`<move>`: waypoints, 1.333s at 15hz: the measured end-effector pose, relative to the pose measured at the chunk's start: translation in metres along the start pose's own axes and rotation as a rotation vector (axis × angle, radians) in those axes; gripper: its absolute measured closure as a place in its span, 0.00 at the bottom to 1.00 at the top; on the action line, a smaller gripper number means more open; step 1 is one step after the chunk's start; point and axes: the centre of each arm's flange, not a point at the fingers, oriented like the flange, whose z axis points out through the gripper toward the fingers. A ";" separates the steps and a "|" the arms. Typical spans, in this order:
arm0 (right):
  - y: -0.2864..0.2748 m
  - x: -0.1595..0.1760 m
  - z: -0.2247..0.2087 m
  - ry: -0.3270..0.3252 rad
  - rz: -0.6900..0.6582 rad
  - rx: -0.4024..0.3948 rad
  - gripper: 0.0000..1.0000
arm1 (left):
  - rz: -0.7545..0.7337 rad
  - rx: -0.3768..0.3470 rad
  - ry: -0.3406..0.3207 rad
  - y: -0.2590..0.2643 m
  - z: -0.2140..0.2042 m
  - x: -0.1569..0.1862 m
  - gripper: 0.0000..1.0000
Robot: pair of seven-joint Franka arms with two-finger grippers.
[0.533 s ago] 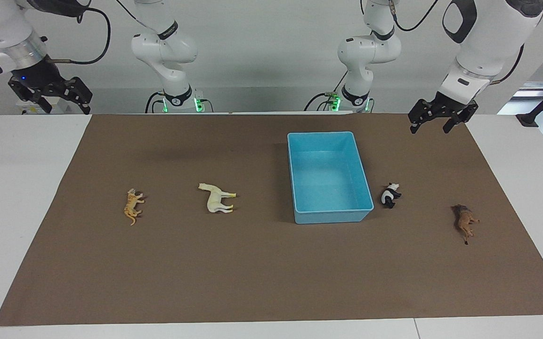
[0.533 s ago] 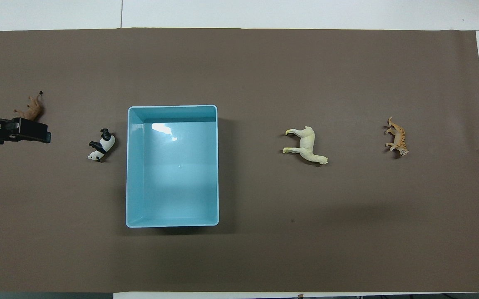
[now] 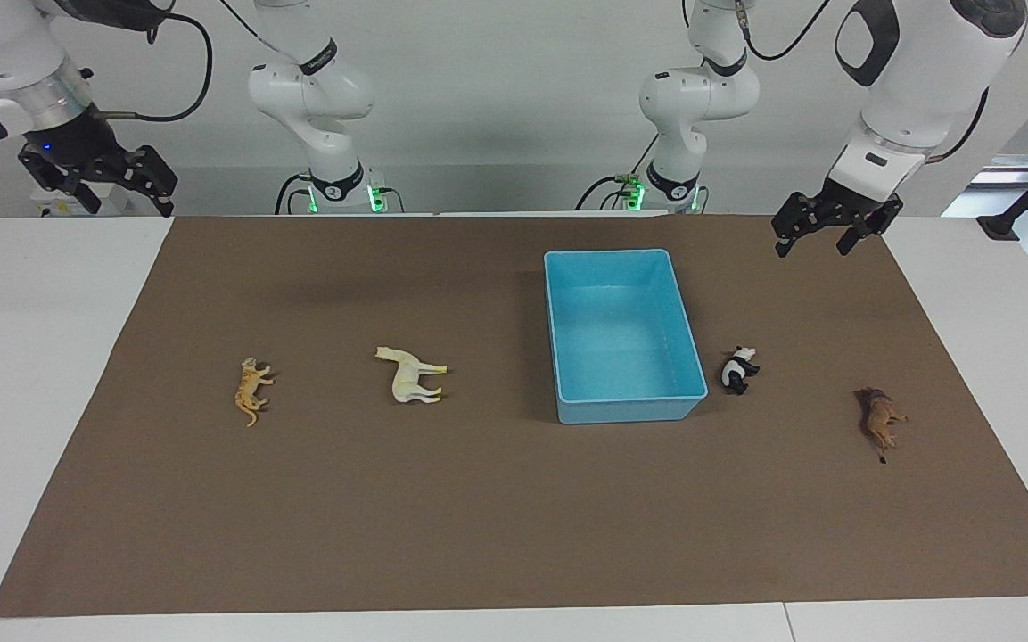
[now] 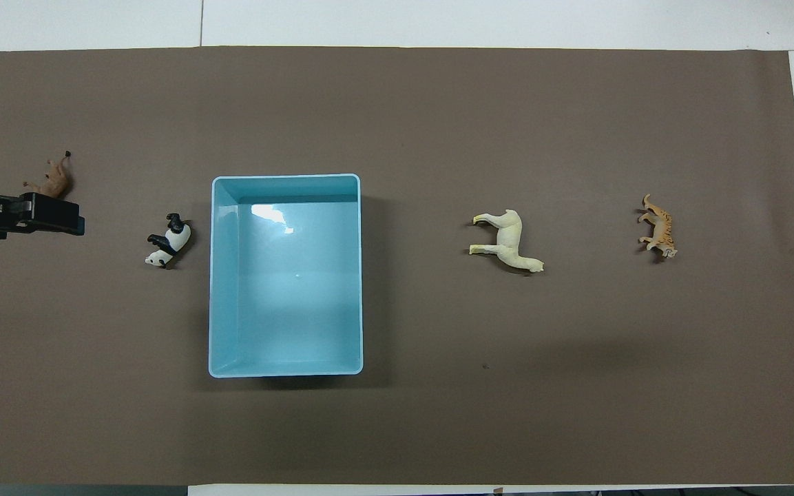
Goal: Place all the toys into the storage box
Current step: 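Reach the left gripper to the panda while the right gripper reaches the dog, then grasp the panda with the left gripper while the right gripper grasps the dog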
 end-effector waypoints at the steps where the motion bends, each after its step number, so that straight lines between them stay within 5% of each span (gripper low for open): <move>1: -0.001 0.000 0.004 -0.001 0.000 0.000 0.00 | -0.001 0.000 0.021 -0.001 0.015 0.000 0.00; 5: -0.008 0.005 0.039 0.014 -0.011 0.000 0.00 | 0.038 0.002 0.053 -0.005 0.106 -0.005 0.00; 11: -0.043 0.056 0.138 0.019 -0.022 -0.010 0.00 | 0.075 -0.001 0.073 -0.021 0.215 -0.003 0.00; 16: -0.066 0.100 0.205 0.061 -0.022 -0.020 0.00 | 0.080 -0.003 0.075 -0.020 0.246 -0.007 0.00; 20: -0.068 0.102 0.245 0.108 -0.027 -0.018 0.00 | 0.083 -0.003 0.063 -0.018 0.256 -0.014 0.00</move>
